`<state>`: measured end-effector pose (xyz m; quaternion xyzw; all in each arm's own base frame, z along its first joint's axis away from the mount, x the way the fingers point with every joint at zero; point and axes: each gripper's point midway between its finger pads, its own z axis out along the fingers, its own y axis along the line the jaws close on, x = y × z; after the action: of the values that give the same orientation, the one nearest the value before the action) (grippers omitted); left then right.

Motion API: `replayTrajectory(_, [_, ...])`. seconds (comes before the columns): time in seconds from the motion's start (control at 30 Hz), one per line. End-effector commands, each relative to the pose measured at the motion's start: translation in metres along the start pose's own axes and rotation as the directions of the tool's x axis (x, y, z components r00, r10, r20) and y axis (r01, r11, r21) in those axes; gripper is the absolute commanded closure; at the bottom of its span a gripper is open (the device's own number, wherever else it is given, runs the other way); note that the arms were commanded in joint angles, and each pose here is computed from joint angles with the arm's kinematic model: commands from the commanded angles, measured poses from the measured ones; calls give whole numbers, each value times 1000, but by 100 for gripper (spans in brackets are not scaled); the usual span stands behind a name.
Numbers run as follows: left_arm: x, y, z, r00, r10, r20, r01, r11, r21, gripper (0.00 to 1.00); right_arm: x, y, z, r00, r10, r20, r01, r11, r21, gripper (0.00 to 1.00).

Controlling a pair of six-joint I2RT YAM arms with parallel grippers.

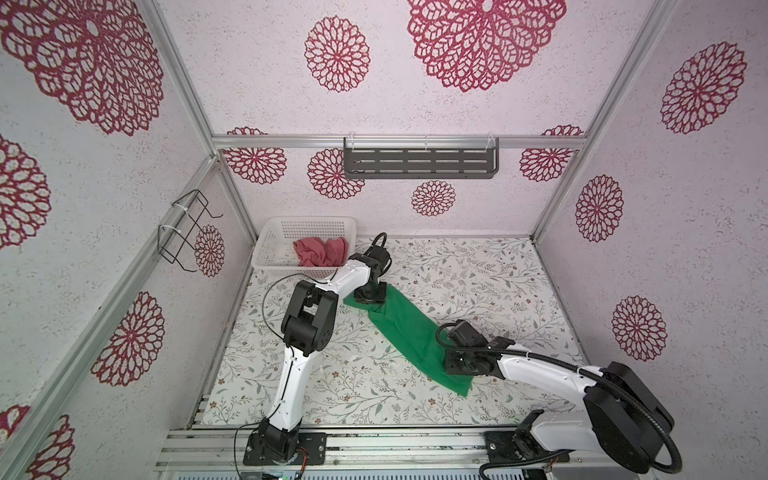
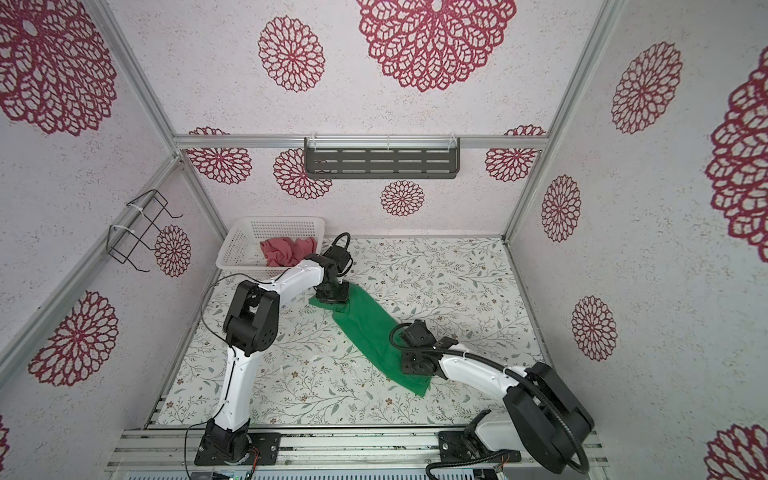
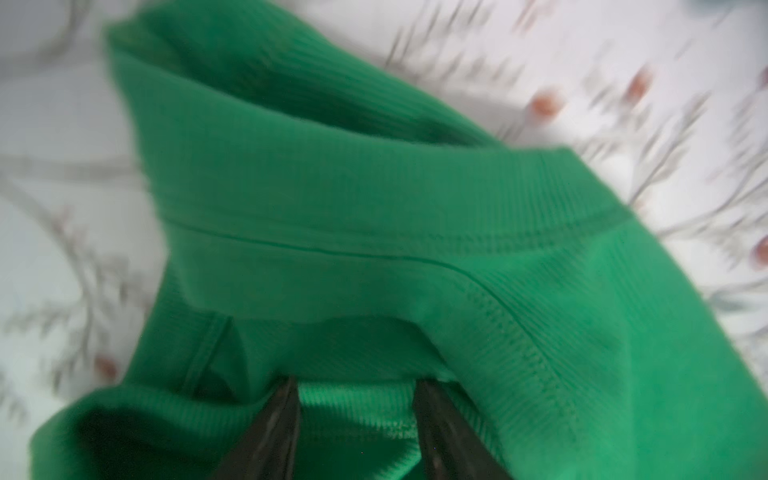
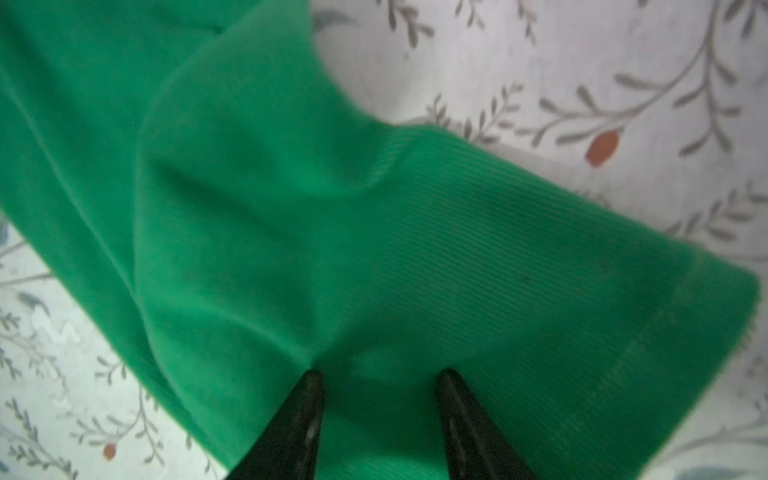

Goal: Fold and stack the tank tops

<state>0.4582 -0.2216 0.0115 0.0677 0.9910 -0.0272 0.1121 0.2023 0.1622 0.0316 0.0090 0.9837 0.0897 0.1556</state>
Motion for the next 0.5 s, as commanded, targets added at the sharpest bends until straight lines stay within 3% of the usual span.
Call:
replayTrajectory(0.0, [-5, -4, 35, 993, 119, -22, -119, 993, 24, 47, -12, -15, -33, 1000, 15, 25, -17, 996, 84, 47])
replayTrajectory(0.1, [-31, -9, 15, 982, 180, 64, -182, 983, 27, 45, -32, -2, -44, 995, -80, 52, 77, 995, 64, 47])
replayTrajectory(0.23, [-55, -10, -27, 965, 226, 135, -228, 974, 0, 40, -39, 19, -31, 977, -211, 10, 211, 977, 18, 52])
replayTrajectory(0.47, [-43, 16, -59, 970, 214, 116, -204, 975, -88, 35, -29, 25, 8, 948, -310, -72, 310, 951, -10, 60])
